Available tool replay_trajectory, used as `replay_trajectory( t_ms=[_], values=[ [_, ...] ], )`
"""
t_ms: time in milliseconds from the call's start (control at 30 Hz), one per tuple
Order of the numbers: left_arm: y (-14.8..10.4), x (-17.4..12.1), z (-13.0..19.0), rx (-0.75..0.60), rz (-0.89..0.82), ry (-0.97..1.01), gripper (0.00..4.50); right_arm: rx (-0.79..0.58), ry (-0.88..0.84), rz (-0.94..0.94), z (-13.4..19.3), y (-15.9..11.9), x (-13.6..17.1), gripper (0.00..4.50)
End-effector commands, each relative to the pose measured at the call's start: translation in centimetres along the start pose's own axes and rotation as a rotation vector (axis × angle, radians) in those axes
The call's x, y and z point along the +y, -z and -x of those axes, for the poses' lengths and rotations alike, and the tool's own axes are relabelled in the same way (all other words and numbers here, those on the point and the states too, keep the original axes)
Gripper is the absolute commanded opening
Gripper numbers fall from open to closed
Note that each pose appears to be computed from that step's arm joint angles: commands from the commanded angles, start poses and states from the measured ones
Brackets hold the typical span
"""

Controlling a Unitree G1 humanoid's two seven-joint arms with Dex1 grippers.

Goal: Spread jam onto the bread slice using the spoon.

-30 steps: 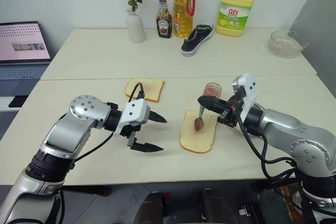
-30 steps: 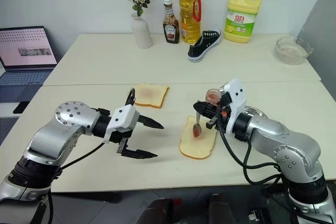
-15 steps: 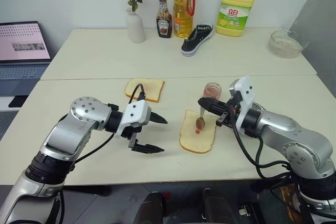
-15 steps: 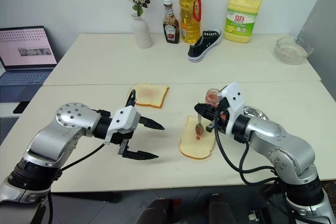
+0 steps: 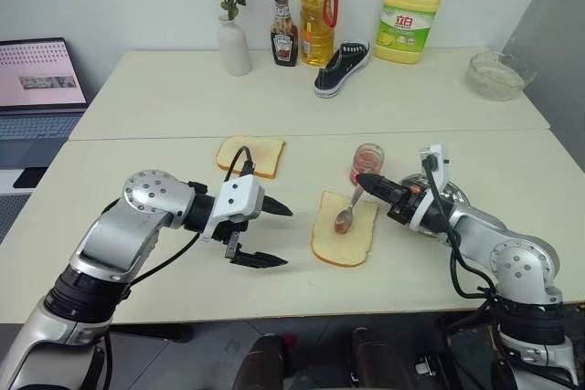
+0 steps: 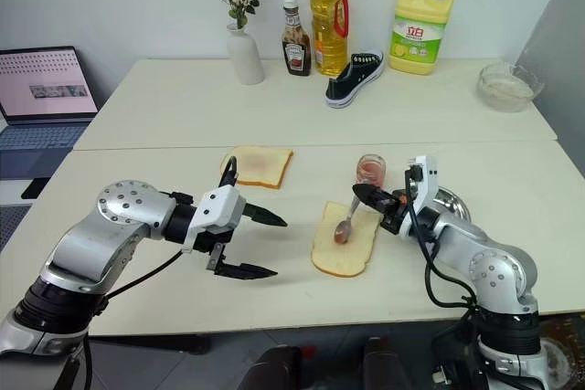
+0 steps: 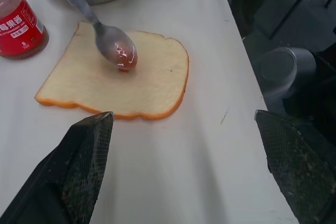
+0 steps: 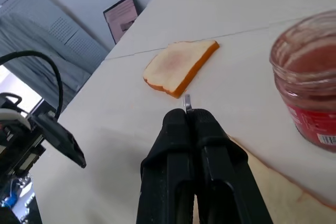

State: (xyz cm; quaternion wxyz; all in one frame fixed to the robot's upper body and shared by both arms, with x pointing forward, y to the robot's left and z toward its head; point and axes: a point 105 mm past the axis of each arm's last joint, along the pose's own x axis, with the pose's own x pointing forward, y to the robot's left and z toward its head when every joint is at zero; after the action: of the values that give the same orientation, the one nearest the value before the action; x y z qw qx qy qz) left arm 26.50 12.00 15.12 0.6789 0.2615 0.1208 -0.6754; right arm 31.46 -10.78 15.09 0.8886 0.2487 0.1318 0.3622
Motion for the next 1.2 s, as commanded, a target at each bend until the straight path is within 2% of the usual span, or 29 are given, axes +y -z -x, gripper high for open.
replay_trajectory(
  t_ms=[33,233,500,633,800,967,1200],
  values=[
    [-1.0,-0.2,0.2,-0.017,-0.035,-0.007,4.50,-0.012,0.009,-0.029,-0.2,0.3,-0.5,0.02],
    [-1.0,-0.1,0.4,-0.012,-0.037,-0.014,4.50,0.018,0.075,0.037,0.3,1.1,-2.0,0.02],
    [-1.0,0.2,0.4,-0.012,-0.041,-0.018,4.50,-0.046,0.129,0.096,2.4,-2.3,-3.2,0.02],
    [-1.0,0.3,0.3,-0.014,-0.045,-0.018,4.50,-0.078,0.105,0.101,2.3,-3.5,-2.4,0.02],
    [-1.0,0.3,0.4,-0.016,-0.045,-0.020,4.50,-0.100,0.008,0.047,1.4,-3.8,-0.1,0.02],
    [-1.1,0.3,0.4,-0.017,-0.046,-0.021,4.50,-0.061,-0.045,-0.029,0.0,-1.8,1.1,0.02],
    [-1.0,0.3,0.4,-0.013,-0.046,-0.024,4.50,0.039,0.003,-0.025,0.2,1.3,-0.2,0.02]
  ],
)
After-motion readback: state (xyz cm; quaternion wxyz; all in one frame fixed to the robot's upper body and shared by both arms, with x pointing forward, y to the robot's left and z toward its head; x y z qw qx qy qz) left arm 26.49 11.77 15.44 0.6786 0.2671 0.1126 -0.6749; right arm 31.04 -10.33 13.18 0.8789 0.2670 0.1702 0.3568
